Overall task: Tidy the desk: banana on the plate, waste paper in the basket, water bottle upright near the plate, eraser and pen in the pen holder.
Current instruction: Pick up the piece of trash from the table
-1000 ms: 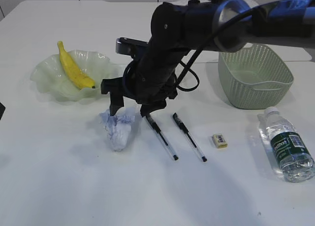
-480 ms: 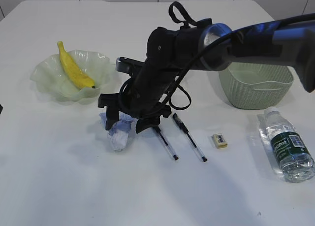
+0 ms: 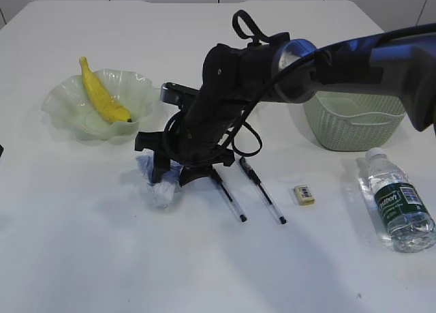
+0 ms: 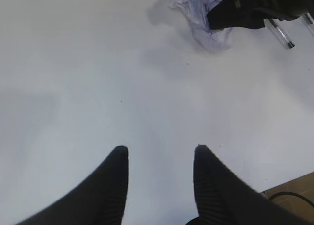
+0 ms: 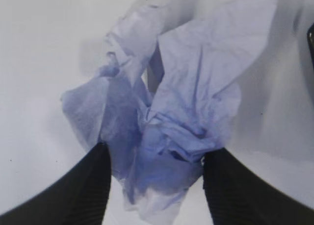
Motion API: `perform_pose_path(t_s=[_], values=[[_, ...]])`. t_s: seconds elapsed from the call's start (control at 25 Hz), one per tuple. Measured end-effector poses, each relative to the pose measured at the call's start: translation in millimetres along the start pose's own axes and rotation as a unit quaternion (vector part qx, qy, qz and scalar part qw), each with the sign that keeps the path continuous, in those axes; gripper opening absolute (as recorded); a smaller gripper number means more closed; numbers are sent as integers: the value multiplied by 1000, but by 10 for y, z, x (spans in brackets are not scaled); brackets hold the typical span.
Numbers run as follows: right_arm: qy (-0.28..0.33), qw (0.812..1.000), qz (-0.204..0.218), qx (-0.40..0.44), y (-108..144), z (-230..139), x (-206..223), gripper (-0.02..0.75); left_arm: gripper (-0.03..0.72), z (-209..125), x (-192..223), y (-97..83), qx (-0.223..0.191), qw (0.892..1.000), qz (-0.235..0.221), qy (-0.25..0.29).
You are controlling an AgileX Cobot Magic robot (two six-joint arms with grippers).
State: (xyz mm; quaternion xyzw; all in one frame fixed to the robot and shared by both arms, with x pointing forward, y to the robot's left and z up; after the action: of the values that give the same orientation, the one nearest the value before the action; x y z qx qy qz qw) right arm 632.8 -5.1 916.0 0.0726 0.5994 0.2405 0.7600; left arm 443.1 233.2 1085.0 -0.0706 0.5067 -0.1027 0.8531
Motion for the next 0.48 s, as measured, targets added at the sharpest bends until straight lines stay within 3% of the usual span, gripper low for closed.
perform_pose_path(t_s=[0.24, 0.48], values=[[-1, 1000, 0, 0, 0, 2, 0, 138, 306, 0, 0, 0, 0, 1000, 0, 0], [-1, 1000, 0, 0, 0, 2, 0, 83, 307, 2, 0, 0, 0, 1000, 0, -1]])
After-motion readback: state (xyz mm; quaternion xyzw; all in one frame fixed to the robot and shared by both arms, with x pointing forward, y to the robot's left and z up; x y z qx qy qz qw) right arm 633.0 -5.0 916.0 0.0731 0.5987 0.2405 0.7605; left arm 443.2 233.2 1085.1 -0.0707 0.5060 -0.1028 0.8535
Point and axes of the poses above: a point on each arm's last joint axis where the gripper is mounted, x pointing out along that axis toward the gripper, y along the wrist's bending axis when the last joint is at zero, z = x × y, the point moved 1 cm from there along x, pointing out along that axis toward the gripper, and after that the axes turned 7 degrees about -x, right-handed, at the moved point
